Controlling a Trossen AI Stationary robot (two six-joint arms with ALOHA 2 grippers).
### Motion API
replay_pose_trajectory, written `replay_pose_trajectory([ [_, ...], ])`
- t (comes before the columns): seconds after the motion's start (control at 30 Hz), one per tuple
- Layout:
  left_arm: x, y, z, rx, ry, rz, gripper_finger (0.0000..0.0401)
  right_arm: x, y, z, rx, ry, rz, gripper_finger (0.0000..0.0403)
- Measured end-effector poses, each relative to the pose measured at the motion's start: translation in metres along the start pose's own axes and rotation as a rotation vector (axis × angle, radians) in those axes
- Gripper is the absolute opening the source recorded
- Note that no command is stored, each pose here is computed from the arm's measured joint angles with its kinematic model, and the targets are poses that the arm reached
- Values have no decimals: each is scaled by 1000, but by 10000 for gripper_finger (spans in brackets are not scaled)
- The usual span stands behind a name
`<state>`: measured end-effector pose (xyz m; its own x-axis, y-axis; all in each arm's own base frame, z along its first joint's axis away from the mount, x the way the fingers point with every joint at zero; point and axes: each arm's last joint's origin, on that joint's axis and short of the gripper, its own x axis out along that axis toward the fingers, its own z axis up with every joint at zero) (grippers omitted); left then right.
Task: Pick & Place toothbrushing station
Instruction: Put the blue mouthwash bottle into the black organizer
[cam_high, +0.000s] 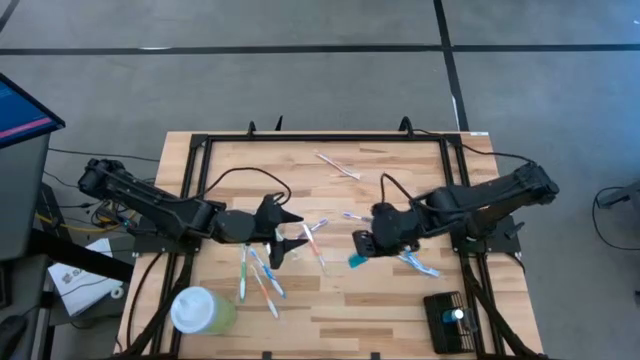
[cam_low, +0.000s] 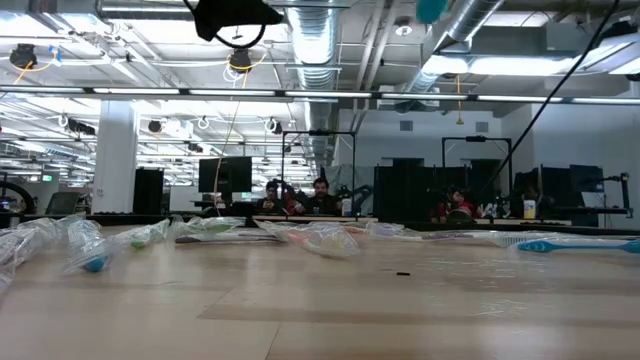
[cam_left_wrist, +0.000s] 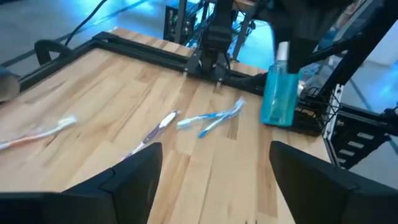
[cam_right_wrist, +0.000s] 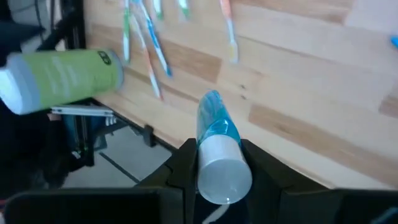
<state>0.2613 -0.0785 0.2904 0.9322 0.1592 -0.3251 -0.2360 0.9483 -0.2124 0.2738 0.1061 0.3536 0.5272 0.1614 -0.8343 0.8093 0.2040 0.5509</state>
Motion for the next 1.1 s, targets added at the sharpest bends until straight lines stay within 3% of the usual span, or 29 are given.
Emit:
replay_pose_trajectory([
  [0.3,6,-1,-5,-115,15,21,268,-30,-29,-47,-13,-6,-74,88],
  [0.57,17,-2,-14,-264,7,90,247,-51,-61,-88,-111,16,-158,88],
  [0.73,29,-5,-21,-367,2,100,235,-61,-82,-112,-208,43,-221,88],
  [1.1,54,-12,-37,-531,-34,101,211,-72,-113,-155,-454,102,-229,88],
])
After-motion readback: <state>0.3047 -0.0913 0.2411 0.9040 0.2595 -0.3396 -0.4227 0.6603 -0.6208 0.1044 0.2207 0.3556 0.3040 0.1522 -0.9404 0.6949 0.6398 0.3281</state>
